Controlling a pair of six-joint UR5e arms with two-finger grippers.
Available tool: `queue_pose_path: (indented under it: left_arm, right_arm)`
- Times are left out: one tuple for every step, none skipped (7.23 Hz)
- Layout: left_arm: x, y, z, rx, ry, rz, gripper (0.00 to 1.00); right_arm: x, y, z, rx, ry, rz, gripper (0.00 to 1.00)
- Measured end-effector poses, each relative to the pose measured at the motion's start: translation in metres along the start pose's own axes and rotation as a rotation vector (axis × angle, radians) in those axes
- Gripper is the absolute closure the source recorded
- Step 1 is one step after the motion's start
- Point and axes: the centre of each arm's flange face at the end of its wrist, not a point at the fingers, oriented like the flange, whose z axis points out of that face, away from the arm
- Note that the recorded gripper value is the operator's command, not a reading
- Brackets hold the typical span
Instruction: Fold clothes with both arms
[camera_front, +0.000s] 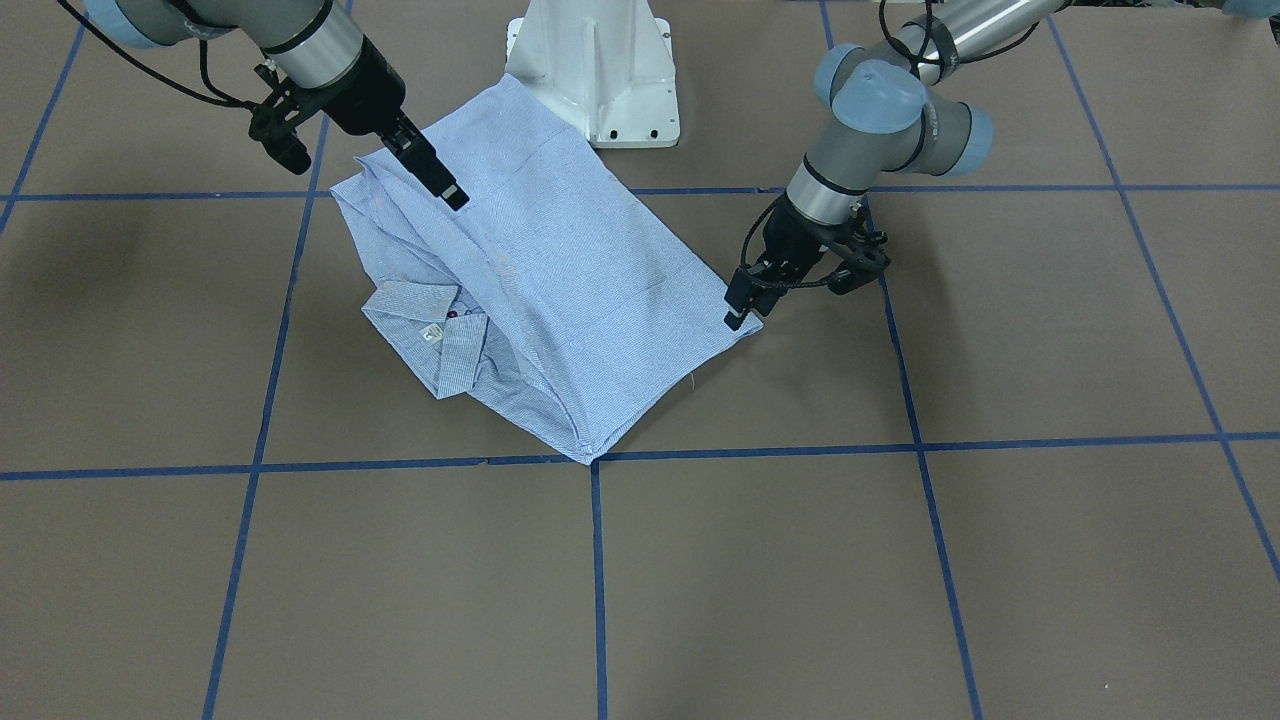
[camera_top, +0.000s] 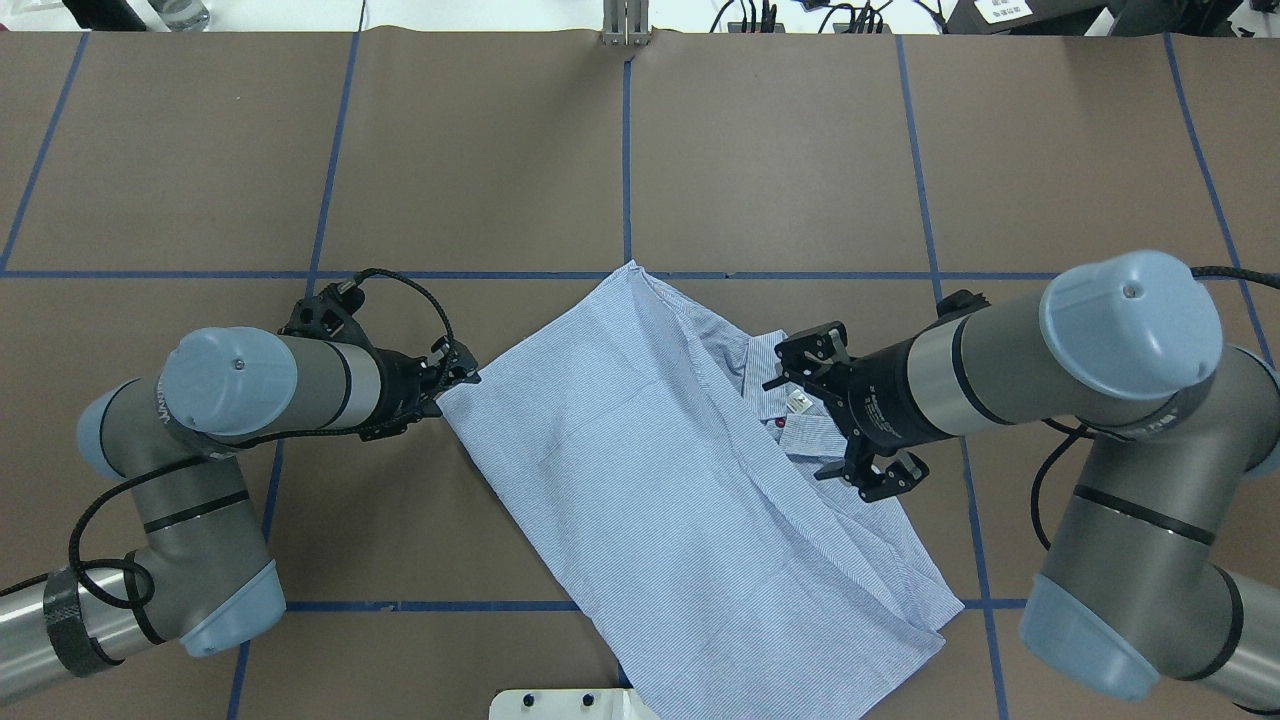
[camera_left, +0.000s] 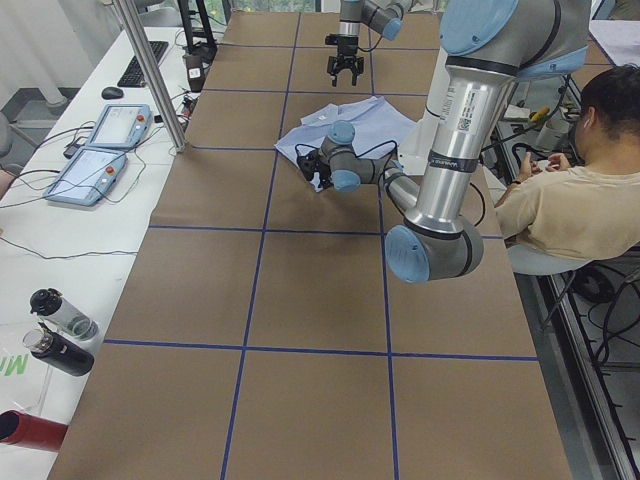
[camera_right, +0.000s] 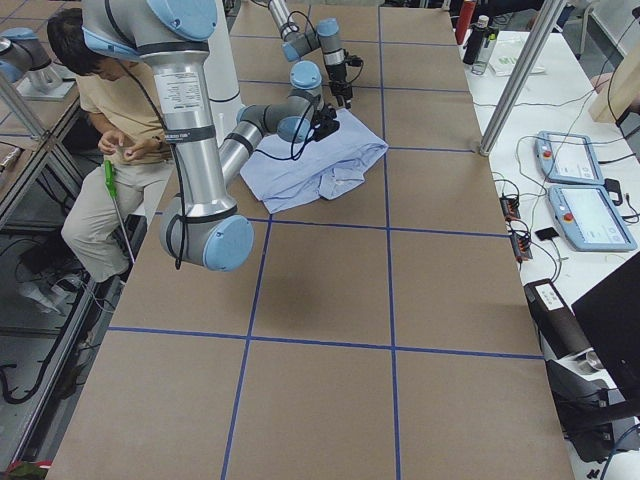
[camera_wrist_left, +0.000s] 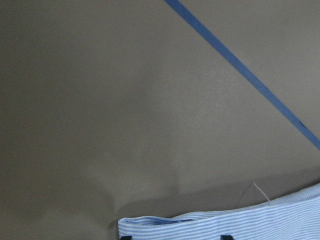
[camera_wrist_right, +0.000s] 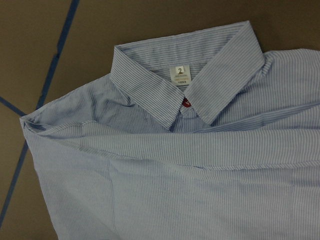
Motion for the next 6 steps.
queue_pose_path:
  left_arm:
    - [-0.001, 0.004, 0.003, 0.002, -0.008, -0.001, 0.39]
    - [-0.002, 0.007, 0.006, 0.001, -0.014, -0.001, 0.42]
    - [-0.003, 0.012, 0.008, -0.004, -0.018, -0.001, 0.48]
    - [-0.004, 0.014, 0.009, -0.007, -0.02, 0.0, 0.73]
    - [-0.005, 0.015, 0.01, -0.008, -0.022, 0.0, 1.0]
    - [-0.006, 0.015, 0.01, -0.008, -0.024, 0.002, 1.0]
  right_arm:
    - [-0.009, -0.006, -0.001, 0.011, -0.013, 0.002, 0.0]
    - [-0.012, -0.01, -0.001, 0.019, -0.016, 0.006, 0.0]
    - [-0.014, -0.014, 0.001, 0.027, -0.015, 0.01, 0.0]
    - [-0.015, -0.018, 0.003, 0.035, -0.014, 0.013, 0.0]
    - [-0.016, -0.02, 0.004, 0.039, -0.013, 0.013, 0.0]
    - [-0.016, -0.023, 0.008, 0.044, -0.009, 0.015, 0.0]
